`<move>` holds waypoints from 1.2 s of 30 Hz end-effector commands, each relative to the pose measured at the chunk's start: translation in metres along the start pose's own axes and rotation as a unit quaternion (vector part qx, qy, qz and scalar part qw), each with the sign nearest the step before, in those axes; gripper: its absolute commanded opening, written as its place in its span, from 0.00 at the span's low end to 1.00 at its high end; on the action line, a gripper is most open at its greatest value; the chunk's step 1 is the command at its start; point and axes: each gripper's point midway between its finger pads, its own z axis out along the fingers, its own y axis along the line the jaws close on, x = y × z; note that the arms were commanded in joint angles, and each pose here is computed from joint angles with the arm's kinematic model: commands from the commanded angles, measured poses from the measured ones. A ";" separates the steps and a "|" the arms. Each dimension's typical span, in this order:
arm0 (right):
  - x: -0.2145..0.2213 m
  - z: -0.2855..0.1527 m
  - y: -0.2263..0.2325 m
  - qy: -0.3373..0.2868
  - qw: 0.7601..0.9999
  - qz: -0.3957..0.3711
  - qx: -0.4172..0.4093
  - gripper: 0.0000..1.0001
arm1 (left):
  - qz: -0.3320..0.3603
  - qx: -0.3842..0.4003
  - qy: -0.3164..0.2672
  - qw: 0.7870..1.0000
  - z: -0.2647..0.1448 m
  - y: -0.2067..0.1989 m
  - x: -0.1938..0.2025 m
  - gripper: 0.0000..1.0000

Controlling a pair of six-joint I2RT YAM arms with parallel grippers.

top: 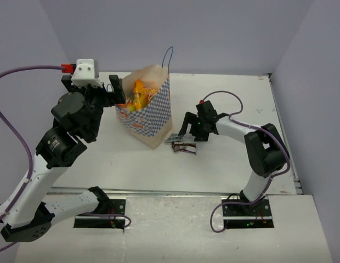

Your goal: Place the snacks into the paper bag

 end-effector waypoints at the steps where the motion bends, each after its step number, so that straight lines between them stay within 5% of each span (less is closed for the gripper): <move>1: -0.010 -0.010 0.018 -0.021 0.999 0.006 -0.036 0.92 | -0.018 0.005 -0.034 0.999 -0.006 0.004 -0.024 1.00; 16: -0.013 0.018 0.049 0.004 0.997 0.023 -0.076 0.85 | -0.013 -0.024 -0.029 0.999 -0.014 0.021 -0.026 1.00; 21: -0.013 0.024 0.054 0.008 0.996 0.030 -0.089 0.55 | -0.010 -0.030 -0.028 0.999 -0.013 0.022 -0.026 1.00; 28: -0.015 0.011 0.054 -0.004 0.996 0.019 -0.088 0.00 | -0.007 -0.029 -0.028 0.999 -0.006 0.016 -0.022 1.00; 36: -0.031 -0.042 0.053 -0.081 0.993 -0.036 -0.084 0.00 | -0.006 -0.011 -0.023 1.000 0.005 0.000 -0.014 1.00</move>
